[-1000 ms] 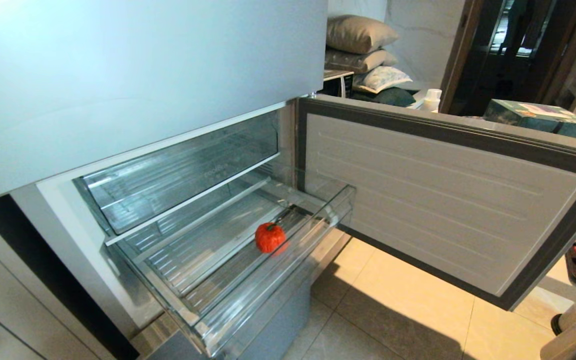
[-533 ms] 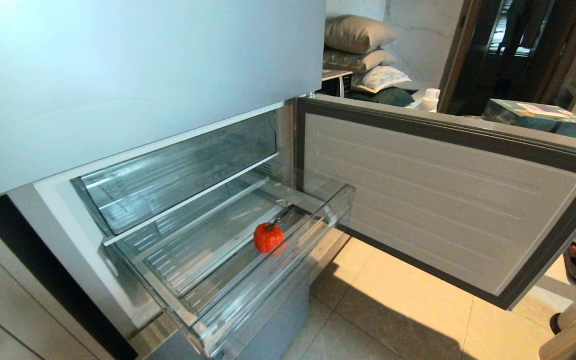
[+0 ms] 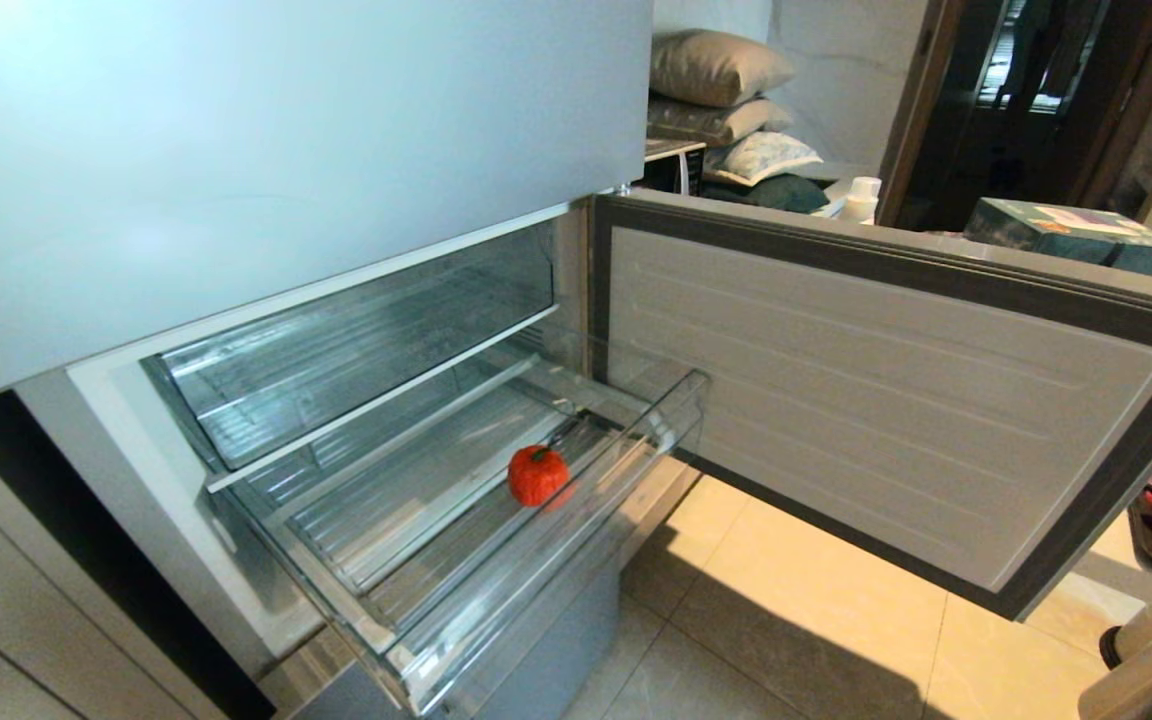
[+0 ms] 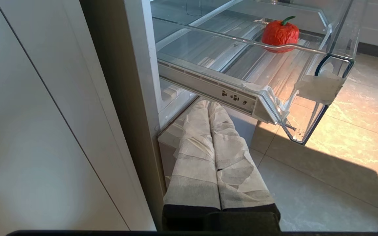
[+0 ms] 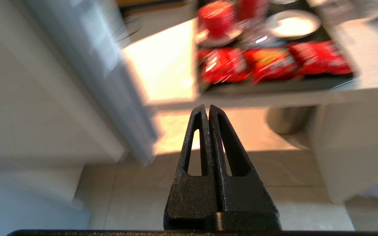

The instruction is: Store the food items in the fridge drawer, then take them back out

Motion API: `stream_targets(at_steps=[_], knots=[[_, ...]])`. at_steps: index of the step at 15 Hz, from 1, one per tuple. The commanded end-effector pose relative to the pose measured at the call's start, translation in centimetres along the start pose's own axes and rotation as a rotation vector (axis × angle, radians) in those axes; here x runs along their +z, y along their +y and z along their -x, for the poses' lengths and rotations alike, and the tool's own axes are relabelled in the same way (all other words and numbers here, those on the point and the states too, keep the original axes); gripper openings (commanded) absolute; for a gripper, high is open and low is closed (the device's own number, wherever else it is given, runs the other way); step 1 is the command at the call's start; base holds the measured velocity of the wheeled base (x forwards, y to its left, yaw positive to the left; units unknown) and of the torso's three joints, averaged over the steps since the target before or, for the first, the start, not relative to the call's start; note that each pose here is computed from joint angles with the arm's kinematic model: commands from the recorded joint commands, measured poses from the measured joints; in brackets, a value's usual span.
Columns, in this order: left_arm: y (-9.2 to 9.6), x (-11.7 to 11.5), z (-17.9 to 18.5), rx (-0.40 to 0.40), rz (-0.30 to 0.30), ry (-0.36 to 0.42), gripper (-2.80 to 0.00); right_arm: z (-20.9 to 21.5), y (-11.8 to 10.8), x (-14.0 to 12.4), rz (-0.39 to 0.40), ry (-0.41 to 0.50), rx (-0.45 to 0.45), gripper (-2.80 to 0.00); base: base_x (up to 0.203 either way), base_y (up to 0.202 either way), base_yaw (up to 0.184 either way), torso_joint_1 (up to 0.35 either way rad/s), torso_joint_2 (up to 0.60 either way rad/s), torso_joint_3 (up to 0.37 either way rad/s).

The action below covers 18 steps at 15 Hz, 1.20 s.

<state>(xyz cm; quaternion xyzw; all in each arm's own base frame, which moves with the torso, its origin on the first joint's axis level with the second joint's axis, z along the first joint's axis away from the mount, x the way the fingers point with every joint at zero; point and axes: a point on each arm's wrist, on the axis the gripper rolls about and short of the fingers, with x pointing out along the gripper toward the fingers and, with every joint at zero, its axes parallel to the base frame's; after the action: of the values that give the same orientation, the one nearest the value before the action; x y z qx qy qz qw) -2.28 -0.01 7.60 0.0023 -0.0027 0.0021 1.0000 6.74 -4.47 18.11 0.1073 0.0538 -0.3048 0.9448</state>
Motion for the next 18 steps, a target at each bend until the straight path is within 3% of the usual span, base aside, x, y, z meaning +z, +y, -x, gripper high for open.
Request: stream_targets(at_steps=[1, 7, 11, 14, 15, 18], knots=[[0.0, 0.0, 0.0, 0.000, 0.000, 0.002, -2.80, -5.2, -1.3, 1.2, -0.030, 0.105, -0.122, -2.80, 0.000, 0.000, 0.000, 0.000, 0.00, 0.000], [0.0, 0.0, 0.0, 0.000, 0.000, 0.003, -2.80, -12.0, -3.8, 3.6, -0.052, 0.103, -0.193, -2.80, 0.000, 0.000, 0.000, 0.000, 0.00, 0.000], [0.0, 0.0, 0.0, 0.000, 0.000, 0.002, -2.80, -16.9, -5.1, 4.0, -0.050, 0.157, -0.131, -2.80, 0.000, 0.000, 0.000, 0.000, 0.00, 0.000], [0.0, 0.0, 0.0, 0.000, 0.000, 0.002, -2.80, -19.8, -5.6, 3.2, 0.020, 0.199, -0.030, -2.80, 0.000, 0.000, 0.000, 0.000, 0.00, 0.000], [0.0, 0.0, 0.0, 0.000, 0.000, 0.001, -2.80, -20.7, -5.7, 3.3, 0.033, 0.186, -0.008, 0.00, 0.000, 0.000, 0.000, 0.000, 0.00, 0.000], [0.0, 0.0, 0.0, 0.000, 0.000, 0.002, -2.80, -24.1, -6.2, 4.0, 0.048, 0.157, 0.056, 0.00, 0.000, 0.000, 0.000, 0.000, 0.00, 0.000]])
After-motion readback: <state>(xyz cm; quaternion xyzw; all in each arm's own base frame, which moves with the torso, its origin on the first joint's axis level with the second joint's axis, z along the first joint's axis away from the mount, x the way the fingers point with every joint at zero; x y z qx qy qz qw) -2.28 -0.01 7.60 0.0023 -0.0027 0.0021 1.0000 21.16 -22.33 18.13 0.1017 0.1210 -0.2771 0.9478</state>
